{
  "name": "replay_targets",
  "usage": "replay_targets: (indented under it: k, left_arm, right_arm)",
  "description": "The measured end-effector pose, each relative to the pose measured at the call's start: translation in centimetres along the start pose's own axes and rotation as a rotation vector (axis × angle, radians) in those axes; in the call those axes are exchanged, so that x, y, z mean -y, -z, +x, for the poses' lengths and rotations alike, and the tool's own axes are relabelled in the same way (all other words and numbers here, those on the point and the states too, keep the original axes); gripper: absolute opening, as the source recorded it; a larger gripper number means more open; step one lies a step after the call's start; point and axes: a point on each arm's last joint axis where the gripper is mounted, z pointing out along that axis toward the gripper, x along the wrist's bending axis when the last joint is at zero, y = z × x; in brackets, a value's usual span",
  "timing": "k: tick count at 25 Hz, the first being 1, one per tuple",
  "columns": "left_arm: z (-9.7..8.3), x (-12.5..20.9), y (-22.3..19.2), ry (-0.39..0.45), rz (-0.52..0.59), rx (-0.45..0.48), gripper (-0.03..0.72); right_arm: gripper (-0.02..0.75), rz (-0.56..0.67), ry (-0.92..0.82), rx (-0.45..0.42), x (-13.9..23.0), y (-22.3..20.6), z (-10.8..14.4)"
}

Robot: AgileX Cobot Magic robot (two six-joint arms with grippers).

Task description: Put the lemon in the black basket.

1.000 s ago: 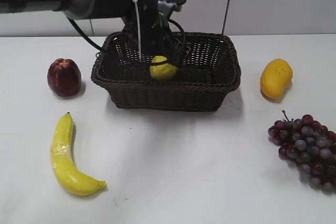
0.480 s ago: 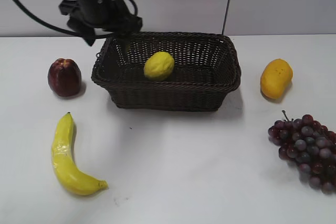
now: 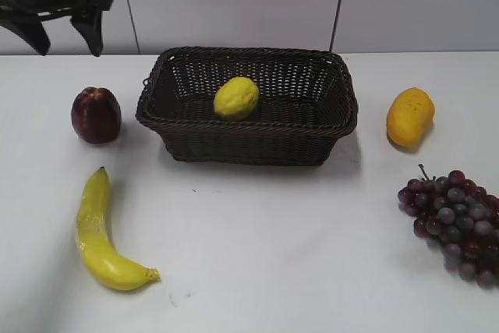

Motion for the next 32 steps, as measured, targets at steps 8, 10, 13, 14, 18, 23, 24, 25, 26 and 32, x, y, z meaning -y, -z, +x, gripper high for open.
replay_targets:
  k: [8,10,13,14,18,23,24,25,26,32]
  left_arm:
    - [6.7,3.3,2.3,0.098,0.031,-0.057,0.591]
    - [7.4,4.8,3.0,0.111,0.052,-0.069,0.591]
    - [7.8,7.3,3.7,0.130,0.084,-0.076,0.591]
    - [7.8,8.2,3.8,0.135,0.100,-0.078,0.591]
    - [7.8,11.2,5.0,0.151,0.121,-0.080,0.591]
    - [7.6,15.3,5.9,0.172,0.152,-0.082,0.591]
    - [7.5,16.0,6.1,0.175,0.151,-0.082,0.591]
    - [7.4,16.7,6.3,0.177,0.154,-0.083,0.591]
    - [7.3,17.5,6.4,0.180,0.157,-0.083,0.591]
    - [6.3,22.4,6.6,0.183,0.186,-0.080,0.591]
  right_arm:
    - [0.571,0.000,0.000,0.000,0.0,0.0,0.0]
    - [0.571,0.000,0.000,0.000,0.0,0.0,0.0]
    - [0.571,0.000,0.000,0.000,0.0,0.0,0.0]
    - [0.571,0.000,0.000,0.000,0.0,0.0,0.0]
    - [0.571,0.000,0.000,0.000,0.0,0.0,0.0]
    - [0.571,0.000,0.000,0.000,0.0,0.0,0.0]
    - [0.571,0.000,0.000,0.000,0.0,0.0,0.0]
    - [0.571,0.000,0.000,0.000,0.0,0.0,0.0]
    - [0.571,0.000,0.000,0.000,0.0,0.0,0.0]
    - [0.571,0.000,0.000,0.000,0.0,0.0,0.0]
